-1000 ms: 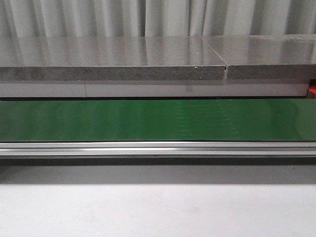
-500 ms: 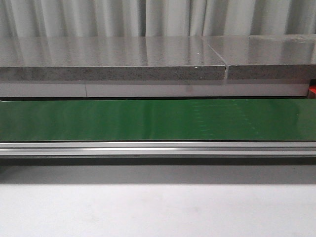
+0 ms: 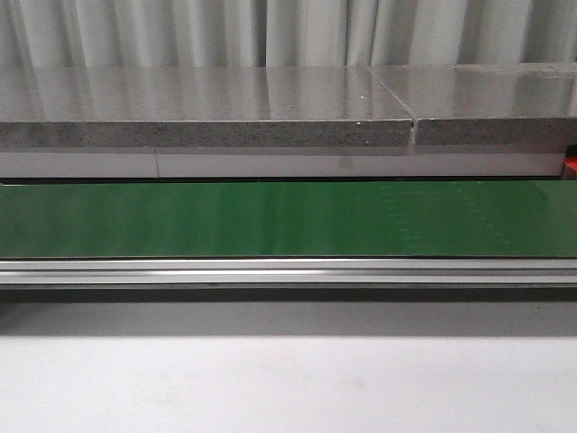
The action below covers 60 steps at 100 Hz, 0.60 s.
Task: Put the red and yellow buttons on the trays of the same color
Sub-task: 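Raise the right gripper and return it above the belt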
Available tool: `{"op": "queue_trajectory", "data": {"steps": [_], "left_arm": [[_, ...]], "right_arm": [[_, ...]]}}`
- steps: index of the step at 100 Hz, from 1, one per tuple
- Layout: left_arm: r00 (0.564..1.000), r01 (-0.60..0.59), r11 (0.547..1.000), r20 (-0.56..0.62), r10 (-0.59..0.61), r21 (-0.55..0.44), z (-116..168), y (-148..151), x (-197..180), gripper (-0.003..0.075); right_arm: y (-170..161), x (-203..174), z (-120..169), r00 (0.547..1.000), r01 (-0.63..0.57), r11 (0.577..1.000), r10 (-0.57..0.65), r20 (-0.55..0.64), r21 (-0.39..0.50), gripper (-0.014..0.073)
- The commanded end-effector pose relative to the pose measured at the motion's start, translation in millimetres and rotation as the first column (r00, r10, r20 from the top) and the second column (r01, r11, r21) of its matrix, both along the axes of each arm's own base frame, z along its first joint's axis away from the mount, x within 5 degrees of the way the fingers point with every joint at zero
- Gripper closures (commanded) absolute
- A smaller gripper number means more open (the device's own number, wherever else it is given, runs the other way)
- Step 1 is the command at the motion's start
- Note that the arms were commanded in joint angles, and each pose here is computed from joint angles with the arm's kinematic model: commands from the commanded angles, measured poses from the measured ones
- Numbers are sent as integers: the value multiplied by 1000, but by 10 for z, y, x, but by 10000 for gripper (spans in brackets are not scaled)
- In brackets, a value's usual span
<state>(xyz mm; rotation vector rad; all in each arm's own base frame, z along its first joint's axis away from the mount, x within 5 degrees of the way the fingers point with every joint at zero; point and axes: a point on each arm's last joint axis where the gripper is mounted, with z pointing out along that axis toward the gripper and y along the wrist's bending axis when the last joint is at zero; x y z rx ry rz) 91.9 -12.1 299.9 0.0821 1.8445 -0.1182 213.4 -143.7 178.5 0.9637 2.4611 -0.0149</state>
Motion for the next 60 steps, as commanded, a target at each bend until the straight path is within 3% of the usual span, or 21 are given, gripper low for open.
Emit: {"op": "queue_trajectory", "data": {"steps": [1, 19, 29, 44, 52, 60], "left_arm": [[995, 16, 1000, 101, -14, -17, 154, -16, 15, 739], [995, 16, 1000, 101, -14, -17, 154, -16, 15, 739], [995, 16, 1000, 101, -14, -17, 154, -16, 15, 739], [995, 16, 1000, 101, -14, -17, 154, -16, 15, 739], [995, 16, 1000, 101, -14, -17, 154, -16, 15, 739], [995, 16, 1000, 101, -14, -17, 154, -16, 15, 739]], "right_arm": [[-74, 41, 105, 998, 25, 998, -21, 61, -52, 466], [-74, 42, 92, 998, 24, 999, -21, 55, -47, 441], [-72, 40, 91, 998, 23, 999, -20, 53, -45, 329], [-75, 47, 117, 998, 21, 999, -19, 58, -47, 83], [-77, 57, 170, 998, 17, 999, -14, 65, -48, 29], [-70, 54, 254, 996, 15, 998, -10, 84, -59, 32]]}}
